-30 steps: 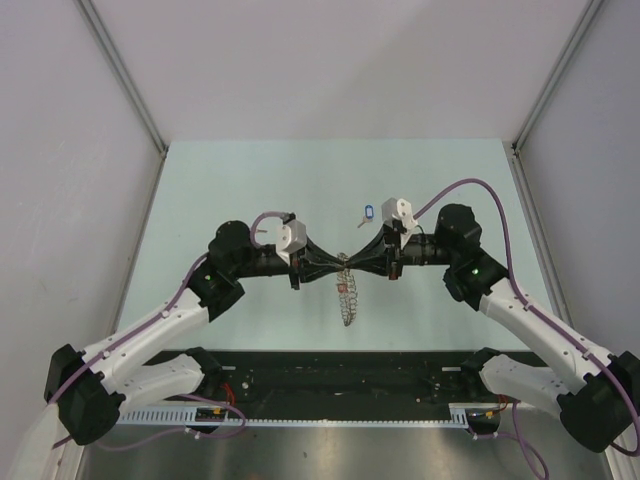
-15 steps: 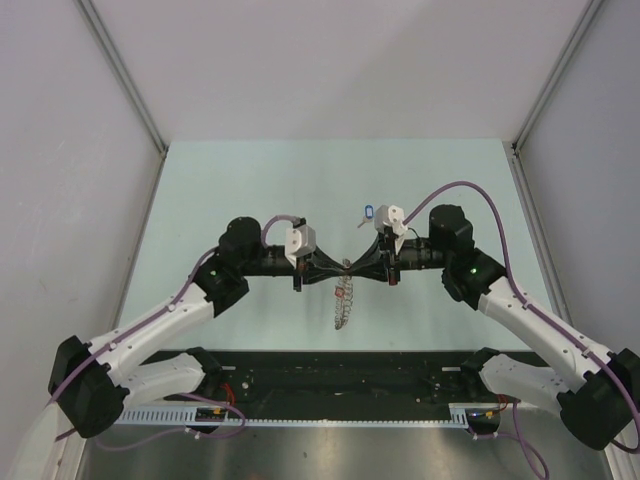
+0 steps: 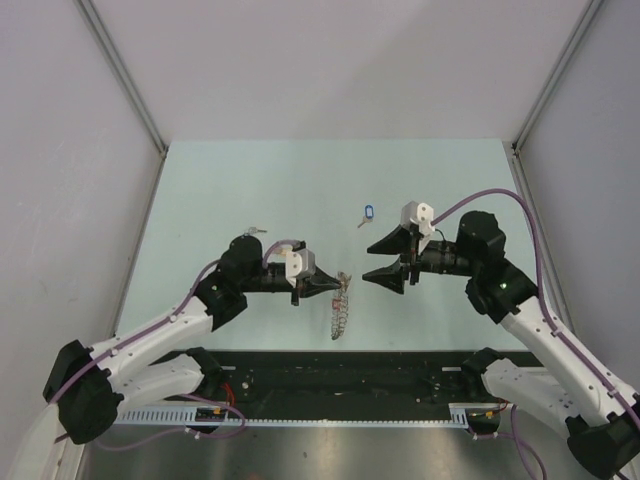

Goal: Put the keys on the keyring

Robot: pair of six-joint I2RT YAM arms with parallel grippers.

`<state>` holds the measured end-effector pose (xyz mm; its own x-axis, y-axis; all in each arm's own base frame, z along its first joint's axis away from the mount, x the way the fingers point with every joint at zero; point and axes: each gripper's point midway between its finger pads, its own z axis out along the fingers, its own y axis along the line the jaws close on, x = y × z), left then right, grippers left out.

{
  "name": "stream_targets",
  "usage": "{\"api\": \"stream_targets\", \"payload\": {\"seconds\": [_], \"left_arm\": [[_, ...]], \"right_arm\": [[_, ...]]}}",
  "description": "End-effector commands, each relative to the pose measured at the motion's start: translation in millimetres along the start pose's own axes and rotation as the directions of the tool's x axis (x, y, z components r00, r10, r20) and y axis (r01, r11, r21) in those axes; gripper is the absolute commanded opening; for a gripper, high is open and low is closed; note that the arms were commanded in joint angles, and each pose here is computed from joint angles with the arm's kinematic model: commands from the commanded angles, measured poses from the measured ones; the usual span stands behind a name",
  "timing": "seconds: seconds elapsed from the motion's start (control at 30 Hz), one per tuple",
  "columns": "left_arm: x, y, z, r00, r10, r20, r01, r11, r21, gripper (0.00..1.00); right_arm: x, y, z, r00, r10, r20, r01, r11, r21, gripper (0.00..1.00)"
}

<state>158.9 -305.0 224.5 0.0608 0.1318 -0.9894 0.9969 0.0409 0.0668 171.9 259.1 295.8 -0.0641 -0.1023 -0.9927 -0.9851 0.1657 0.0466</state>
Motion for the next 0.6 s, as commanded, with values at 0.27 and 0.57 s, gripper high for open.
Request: {"api": "stream_targets", "payload": {"seconds": [0.27,0.57], "left_arm": [[-64.4,-6.9,-12.0,0.929,0.128,0.347,-0.111,0.991,-0.068,0.01],[-71.9,-5.8,-19.5,0.902,0.077,0.424,-0.037,0.994,-0.102,0.00]], "right_arm": [[-9.4,1.9,-9.7,0.994,0.055,0.094,-0.062,0.996,0.069,0.61],[-1.1,1.6,2.7,0.987,0.087,0.138,-0.096,0.993,0.062,0.58]]}}
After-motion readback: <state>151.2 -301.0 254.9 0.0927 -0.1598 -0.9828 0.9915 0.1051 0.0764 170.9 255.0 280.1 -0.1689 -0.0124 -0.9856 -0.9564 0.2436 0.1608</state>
